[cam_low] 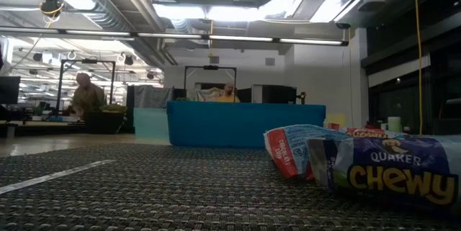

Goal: Pick and place Granola Bars by type
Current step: Put the yellow granola bar into the yellow bin

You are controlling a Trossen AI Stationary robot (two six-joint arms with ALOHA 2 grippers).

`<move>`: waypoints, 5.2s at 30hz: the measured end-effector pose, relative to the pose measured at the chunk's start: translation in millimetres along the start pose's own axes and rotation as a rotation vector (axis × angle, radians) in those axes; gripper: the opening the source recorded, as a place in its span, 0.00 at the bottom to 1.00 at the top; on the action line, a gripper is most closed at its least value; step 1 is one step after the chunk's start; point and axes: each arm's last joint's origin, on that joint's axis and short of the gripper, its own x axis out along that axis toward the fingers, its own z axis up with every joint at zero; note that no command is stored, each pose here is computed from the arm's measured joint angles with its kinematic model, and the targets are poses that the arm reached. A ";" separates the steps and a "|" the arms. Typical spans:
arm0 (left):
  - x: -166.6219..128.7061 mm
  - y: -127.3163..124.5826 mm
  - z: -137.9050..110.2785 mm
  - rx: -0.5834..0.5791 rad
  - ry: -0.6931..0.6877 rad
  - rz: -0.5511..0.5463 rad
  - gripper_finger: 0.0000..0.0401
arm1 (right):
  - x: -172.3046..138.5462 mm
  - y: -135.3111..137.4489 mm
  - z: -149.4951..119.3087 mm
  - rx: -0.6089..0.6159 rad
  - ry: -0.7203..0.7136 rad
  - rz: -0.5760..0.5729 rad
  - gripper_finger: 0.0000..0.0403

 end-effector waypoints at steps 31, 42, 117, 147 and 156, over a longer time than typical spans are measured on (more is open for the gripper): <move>-3.4 -3.7 -2.9 0.056 0.009 -0.058 0.31 | 0.6 3.3 0.8 -0.004 -0.002 0.011 0.15; -14.5 1.1 -0.7 0.066 0.053 0.101 0.57 | 0.3 3.1 1.1 -0.005 -0.003 0.010 0.15; -17.7 -11.6 -4.4 -0.128 0.062 0.115 0.59 | -25.9 -192.9 -163.2 0.210 0.919 -0.050 0.11; -18.0 -10.4 -5.9 -0.113 0.076 0.164 0.58 | -10.4 -202.9 -248.4 0.330 1.027 0.005 0.13; -18.1 -10.3 -5.8 -0.113 0.076 0.165 0.58 | -9.3 -204.9 -248.0 0.316 1.011 -0.006 0.19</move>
